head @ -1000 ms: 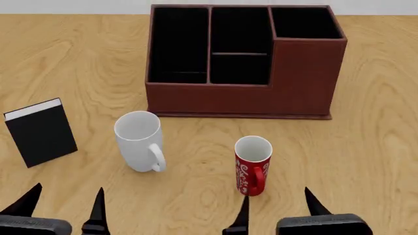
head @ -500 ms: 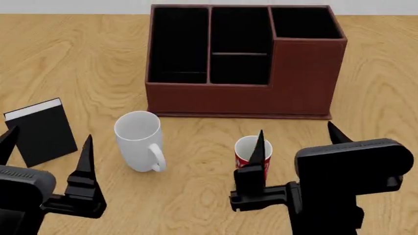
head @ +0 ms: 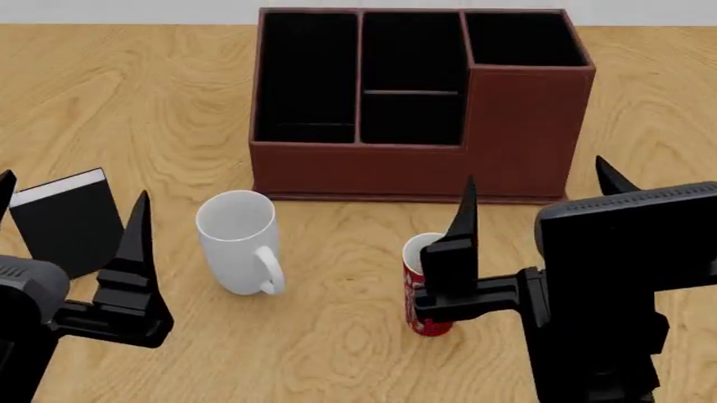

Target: Pick up the white mug and place it to the right of the caddy.

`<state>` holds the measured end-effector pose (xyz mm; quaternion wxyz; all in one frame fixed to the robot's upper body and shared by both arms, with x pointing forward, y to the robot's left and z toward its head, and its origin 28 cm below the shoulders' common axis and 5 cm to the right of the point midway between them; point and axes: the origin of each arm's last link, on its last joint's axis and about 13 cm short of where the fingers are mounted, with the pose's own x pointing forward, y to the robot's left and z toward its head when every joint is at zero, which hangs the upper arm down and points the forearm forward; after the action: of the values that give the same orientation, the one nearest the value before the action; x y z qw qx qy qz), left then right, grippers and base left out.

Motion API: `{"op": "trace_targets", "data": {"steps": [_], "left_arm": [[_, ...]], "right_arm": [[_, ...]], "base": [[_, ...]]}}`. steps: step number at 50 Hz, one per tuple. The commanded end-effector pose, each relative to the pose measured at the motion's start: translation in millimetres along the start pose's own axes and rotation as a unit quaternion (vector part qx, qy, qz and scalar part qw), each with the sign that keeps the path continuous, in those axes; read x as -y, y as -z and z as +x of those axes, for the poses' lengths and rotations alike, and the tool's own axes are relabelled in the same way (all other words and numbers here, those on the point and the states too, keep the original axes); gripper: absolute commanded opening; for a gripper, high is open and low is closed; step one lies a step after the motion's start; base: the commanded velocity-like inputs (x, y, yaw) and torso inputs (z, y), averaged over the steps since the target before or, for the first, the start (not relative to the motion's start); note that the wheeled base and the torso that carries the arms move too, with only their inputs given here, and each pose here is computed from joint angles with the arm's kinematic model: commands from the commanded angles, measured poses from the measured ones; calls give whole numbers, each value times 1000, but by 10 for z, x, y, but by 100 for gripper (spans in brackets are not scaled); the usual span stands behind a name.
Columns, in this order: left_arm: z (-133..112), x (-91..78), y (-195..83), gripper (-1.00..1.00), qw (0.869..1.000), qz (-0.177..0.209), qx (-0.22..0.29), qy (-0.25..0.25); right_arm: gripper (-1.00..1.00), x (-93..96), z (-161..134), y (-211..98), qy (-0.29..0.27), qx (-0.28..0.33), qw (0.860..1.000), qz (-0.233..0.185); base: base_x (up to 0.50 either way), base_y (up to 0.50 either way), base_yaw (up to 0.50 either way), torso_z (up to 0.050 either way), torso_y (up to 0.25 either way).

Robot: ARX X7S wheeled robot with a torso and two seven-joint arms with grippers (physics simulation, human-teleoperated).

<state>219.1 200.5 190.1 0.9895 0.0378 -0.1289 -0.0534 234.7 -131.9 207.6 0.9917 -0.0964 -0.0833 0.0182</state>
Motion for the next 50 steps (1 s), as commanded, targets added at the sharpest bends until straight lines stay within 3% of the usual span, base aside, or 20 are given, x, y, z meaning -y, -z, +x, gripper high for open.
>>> {"op": "trace_targets", "data": {"steps": [1, 50], "left_arm": [[-7, 18, -32, 100, 1000, -2, 7, 9], [45, -10, -38, 100, 1000, -8, 19, 8]], "right_arm": [[100, 14, -13, -39, 1, 5, 1000, -3], [100, 33, -27, -51, 6, 11, 1000, -13]], "base": [[0, 0, 0, 0, 0], [267, -18, 0, 0, 0]]}}
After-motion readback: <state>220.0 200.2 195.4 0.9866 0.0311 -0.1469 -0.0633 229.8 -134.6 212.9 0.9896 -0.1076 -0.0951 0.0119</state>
